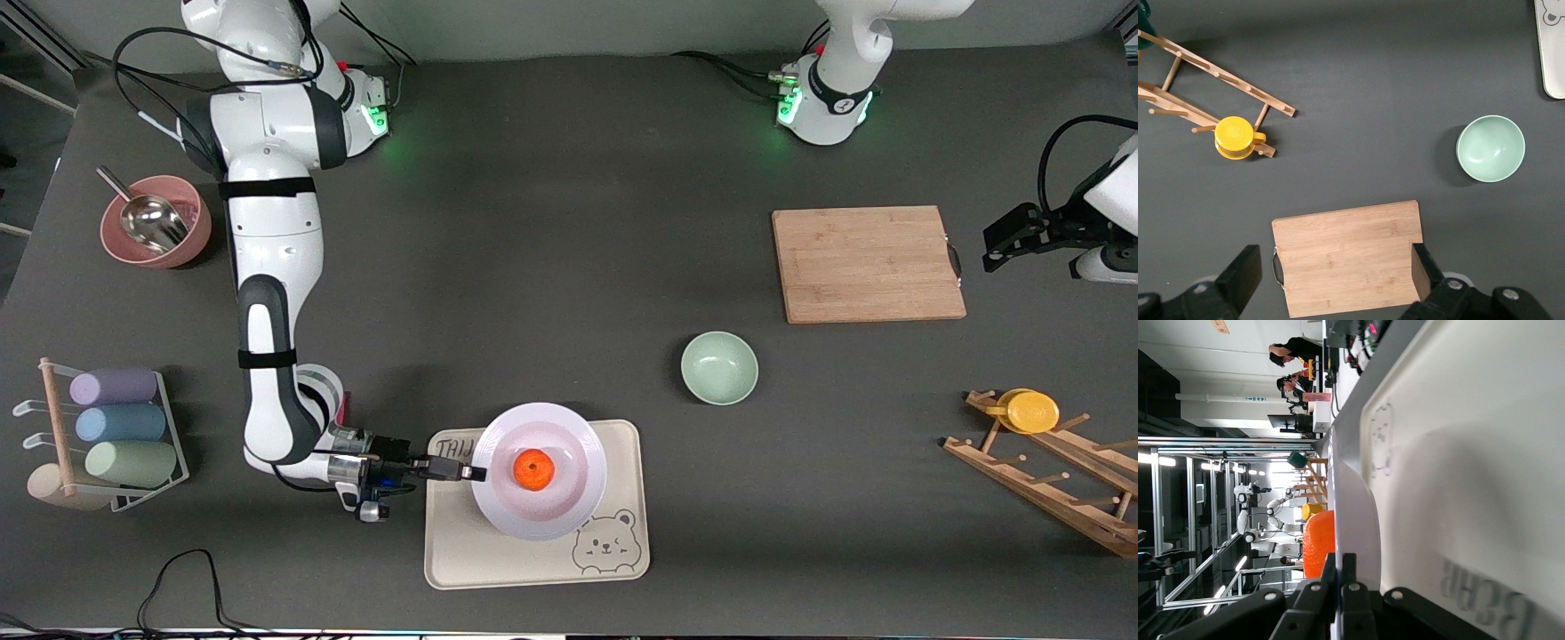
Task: Place orange and plate with both arms
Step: 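Carry the plate with the right gripper onto the bear tray, then lower the plate onto the tray and open the right gripper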
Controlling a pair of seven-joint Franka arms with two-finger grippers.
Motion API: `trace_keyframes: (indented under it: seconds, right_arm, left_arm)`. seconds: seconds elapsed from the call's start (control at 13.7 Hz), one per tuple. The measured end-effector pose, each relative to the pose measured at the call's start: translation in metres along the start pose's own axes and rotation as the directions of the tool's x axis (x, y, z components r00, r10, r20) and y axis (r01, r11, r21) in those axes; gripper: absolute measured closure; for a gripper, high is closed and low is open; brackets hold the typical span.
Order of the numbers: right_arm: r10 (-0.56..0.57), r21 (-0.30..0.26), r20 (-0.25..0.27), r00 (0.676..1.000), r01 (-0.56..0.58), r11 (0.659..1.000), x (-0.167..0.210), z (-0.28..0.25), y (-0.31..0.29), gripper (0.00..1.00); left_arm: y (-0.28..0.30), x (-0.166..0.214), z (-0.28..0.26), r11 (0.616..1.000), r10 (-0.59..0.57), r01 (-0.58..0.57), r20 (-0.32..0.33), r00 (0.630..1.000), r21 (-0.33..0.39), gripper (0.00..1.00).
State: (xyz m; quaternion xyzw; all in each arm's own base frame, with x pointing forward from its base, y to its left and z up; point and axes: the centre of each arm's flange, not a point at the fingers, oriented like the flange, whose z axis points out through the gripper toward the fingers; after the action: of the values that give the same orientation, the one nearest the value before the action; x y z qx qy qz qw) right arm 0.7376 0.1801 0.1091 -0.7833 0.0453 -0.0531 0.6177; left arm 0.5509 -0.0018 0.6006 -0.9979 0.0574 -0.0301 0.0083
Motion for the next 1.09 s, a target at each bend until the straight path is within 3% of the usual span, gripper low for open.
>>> trace_keyframes:
  seconds: [0.8,0.95,1.09]
  right_arm:
    - [-0.057,-0.005,-0.006,0.998,0.057,0.998,-0.007,0.008,0.019,0.93]
    - [-0.057,-0.005,-0.007,0.998,0.057,0.998,-0.006,0.007,0.019,0.78]
    - [-0.058,-0.005,-0.009,0.998,0.058,0.998,-0.006,0.007,0.019,0.56]
  left_arm:
    - [-0.002,0.0,0.001,1.0,0.004,-0.004,0.003,1.0,0.026,0.0]
    - [-0.002,0.0,0.001,1.0,0.004,-0.004,0.004,1.0,0.026,0.0]
    - [-0.002,0.0,0.001,1.0,0.004,-0.004,0.004,1.0,0.026,0.0]
